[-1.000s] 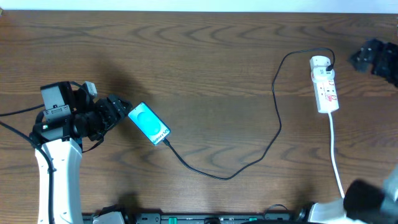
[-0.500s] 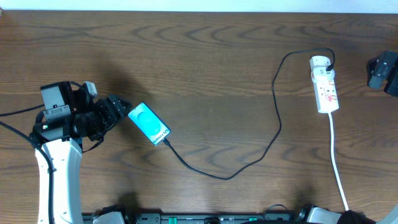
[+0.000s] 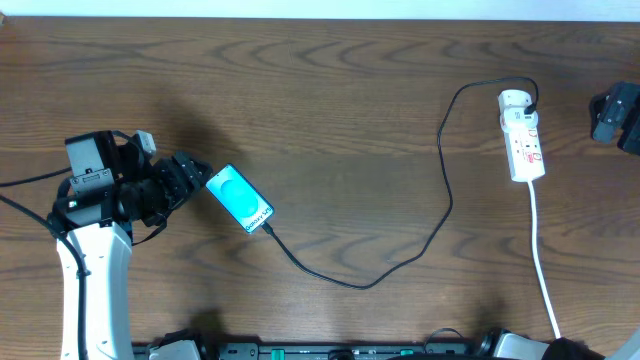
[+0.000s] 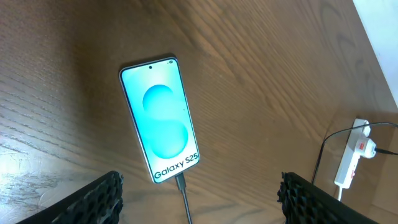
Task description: Plug charger to phone and switch on socket
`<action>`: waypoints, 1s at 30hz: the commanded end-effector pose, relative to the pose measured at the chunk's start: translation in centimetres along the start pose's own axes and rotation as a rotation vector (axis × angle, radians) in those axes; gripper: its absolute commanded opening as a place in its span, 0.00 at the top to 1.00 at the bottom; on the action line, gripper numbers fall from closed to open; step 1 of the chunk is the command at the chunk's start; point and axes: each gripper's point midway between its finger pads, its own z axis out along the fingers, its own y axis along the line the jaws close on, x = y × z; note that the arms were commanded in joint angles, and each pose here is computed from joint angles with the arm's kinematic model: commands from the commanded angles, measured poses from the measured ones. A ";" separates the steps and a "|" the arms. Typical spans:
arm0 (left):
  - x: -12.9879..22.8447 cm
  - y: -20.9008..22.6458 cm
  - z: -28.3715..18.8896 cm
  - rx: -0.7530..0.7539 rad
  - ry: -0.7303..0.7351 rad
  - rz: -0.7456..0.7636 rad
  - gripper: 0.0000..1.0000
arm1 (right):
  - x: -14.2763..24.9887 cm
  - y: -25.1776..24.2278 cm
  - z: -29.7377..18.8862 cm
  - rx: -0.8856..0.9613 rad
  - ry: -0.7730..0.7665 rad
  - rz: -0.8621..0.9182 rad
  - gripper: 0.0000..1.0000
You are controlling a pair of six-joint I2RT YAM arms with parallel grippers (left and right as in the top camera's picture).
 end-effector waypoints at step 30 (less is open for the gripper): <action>0.6 -2.7 -3.4 0.083 -0.842 0.451 0.19 | -0.2 -0.1 -0.1 0.008 -0.007 0.013 0.01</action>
